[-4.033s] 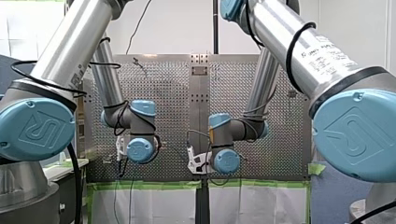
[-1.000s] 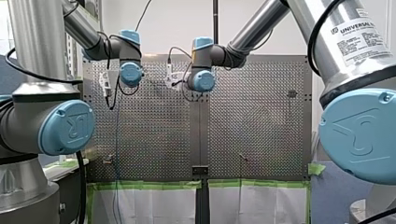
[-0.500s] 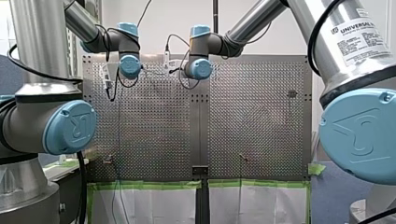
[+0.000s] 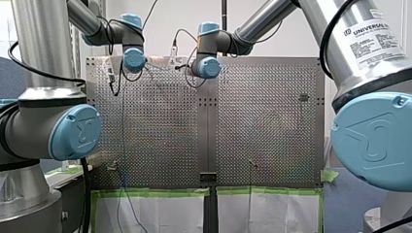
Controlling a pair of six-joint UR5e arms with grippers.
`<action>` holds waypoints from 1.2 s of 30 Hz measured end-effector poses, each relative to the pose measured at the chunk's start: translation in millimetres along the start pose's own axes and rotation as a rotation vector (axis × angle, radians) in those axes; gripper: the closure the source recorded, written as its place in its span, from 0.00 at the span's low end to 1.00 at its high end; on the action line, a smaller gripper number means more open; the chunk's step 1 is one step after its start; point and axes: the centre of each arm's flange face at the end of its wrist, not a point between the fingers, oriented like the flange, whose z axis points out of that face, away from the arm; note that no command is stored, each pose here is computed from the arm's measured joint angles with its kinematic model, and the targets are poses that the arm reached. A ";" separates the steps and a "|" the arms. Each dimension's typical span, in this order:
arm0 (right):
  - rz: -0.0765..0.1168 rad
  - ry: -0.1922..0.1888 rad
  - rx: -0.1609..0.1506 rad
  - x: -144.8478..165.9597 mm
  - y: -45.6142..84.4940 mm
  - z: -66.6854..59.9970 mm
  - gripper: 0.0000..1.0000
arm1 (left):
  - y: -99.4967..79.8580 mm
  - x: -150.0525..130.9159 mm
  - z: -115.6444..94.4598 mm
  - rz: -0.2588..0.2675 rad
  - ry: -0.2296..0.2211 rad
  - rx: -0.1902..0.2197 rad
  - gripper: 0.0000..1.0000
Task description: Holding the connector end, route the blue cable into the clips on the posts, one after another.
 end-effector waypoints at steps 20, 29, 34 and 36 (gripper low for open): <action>0.071 0.008 0.044 8.4 -15.0 35.1 1.00 | 0.5 -12.5 13.4 0.006 0.007 0.059 1.00; 0.103 0.033 0.039 22.7 -9.5 44.6 1.00 | 10.6 -14.9 23.6 0.007 0.000 0.039 1.00; 0.114 0.034 0.038 21.9 -6.2 47.7 1.00 | 13.6 -14.6 33.2 0.008 0.000 0.039 1.00; 0.117 0.028 0.041 17.5 -6.6 49.4 1.00 | 14.2 -13.4 36.7 0.009 0.003 0.041 1.00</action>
